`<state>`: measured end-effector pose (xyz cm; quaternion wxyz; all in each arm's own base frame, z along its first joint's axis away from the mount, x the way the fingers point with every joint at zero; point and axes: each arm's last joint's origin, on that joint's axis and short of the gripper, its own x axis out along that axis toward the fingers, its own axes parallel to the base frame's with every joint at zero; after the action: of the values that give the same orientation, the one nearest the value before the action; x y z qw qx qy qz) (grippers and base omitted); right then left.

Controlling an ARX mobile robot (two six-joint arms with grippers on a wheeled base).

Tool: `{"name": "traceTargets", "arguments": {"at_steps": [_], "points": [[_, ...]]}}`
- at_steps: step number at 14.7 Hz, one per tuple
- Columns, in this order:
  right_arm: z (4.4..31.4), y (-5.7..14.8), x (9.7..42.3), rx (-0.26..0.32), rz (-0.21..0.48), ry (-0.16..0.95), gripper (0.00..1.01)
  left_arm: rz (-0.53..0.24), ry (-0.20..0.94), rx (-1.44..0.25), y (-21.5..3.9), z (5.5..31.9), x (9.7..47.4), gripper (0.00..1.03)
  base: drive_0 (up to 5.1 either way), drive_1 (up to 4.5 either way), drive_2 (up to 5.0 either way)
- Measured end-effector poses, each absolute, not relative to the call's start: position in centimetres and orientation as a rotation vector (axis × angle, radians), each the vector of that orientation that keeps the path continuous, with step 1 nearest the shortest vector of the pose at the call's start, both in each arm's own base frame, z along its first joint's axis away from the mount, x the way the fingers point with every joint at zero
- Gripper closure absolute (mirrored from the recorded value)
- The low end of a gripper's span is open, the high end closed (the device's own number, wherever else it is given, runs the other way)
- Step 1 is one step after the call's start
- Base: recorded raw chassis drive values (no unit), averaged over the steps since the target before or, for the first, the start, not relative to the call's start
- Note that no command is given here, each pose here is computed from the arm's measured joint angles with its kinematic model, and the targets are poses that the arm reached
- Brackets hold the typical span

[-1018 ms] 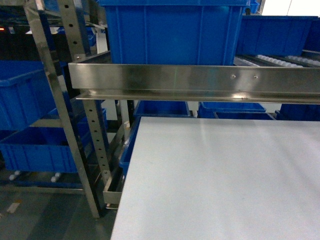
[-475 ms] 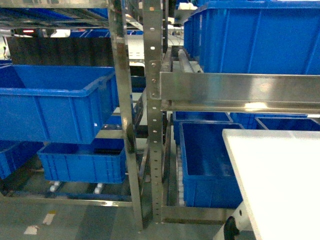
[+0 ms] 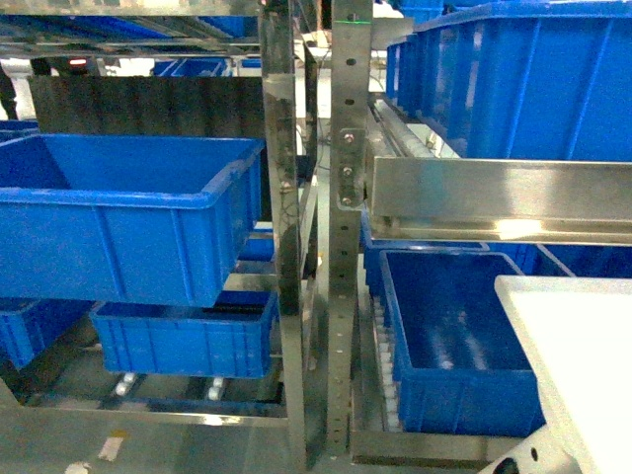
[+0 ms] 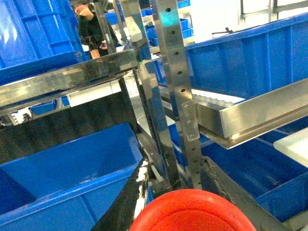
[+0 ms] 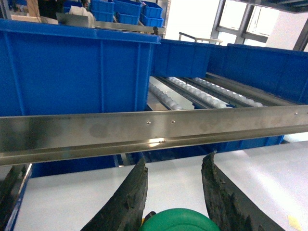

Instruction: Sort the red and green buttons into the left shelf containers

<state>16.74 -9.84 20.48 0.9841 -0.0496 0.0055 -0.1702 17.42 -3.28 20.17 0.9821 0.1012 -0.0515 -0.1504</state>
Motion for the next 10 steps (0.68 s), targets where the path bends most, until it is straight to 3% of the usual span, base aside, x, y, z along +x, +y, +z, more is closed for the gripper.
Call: {"name": "traceTargets", "arguments": {"at_steps": [7,10], "points": [[20.62,-9.81,16.70,-0.104,-0.342,0.001,0.70,-0.303,-0.102,0.204,-3.28,20.16,17.42,0.75,-4.9,2.52,2.5],[20.61,-9.81,16.70,-0.104,-0.342,0.001,0.70,-0.303,-0.103,0.204,-3.28,20.16,17.43,0.75,-4.7,3.78,0.9]]}}
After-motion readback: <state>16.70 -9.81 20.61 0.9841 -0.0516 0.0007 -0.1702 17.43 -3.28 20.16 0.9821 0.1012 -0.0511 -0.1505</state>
